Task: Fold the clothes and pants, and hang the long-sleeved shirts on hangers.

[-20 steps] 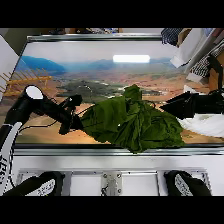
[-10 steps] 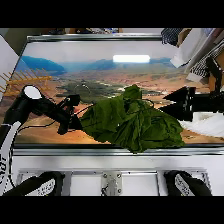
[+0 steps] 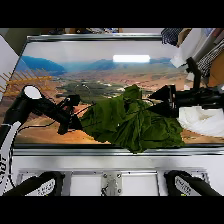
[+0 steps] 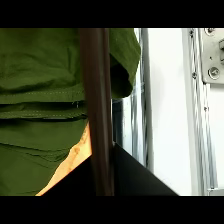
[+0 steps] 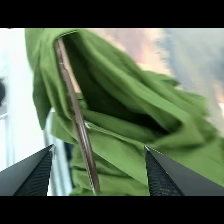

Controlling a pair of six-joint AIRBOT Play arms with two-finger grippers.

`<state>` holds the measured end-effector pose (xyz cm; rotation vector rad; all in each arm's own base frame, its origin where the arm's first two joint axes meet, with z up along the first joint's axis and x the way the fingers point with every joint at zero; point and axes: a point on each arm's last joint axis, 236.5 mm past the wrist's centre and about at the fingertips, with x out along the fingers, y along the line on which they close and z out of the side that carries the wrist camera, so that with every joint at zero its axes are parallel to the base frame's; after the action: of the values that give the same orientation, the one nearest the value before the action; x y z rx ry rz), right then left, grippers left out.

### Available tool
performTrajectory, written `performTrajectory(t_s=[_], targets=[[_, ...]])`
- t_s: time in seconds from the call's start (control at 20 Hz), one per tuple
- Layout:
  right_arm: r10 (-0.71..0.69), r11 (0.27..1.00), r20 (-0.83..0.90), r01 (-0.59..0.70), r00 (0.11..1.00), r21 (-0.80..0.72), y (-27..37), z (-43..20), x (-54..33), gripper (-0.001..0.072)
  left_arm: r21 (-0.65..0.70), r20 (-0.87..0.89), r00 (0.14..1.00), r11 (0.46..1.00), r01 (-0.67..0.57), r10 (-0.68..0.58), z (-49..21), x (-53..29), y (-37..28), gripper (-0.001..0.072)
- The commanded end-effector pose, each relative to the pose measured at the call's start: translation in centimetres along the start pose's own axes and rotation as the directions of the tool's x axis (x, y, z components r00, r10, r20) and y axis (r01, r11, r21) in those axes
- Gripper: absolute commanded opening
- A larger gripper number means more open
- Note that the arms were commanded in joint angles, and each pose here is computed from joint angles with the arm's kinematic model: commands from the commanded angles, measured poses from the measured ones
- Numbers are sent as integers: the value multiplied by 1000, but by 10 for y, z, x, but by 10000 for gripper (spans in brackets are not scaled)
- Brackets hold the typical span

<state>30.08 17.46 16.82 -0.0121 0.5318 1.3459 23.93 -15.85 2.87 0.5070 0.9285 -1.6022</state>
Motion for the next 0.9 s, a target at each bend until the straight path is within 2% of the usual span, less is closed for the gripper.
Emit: performTrajectory(t_s=[0.0, 0.15, 0.65, 0.85], targets=[[103, 995, -25, -103, 994, 10, 7, -9, 31, 610, -1, 0, 1000, 1000, 1, -1, 0, 0, 0, 10], [151, 988, -44, -150, 988, 21, 12, -13, 49, 610, -1, 0, 1000, 1000, 1, -1, 0, 0, 0, 10], [143, 989, -1, -143, 990, 21, 9, -3, 55, 609, -1, 1, 1000, 1000, 1, -1, 0, 0, 0, 10], [144, 989, 1, -144, 990, -28, 9, -2, 55, 608, -1, 1, 1000, 1000, 1, -1, 0, 0, 0, 10]])
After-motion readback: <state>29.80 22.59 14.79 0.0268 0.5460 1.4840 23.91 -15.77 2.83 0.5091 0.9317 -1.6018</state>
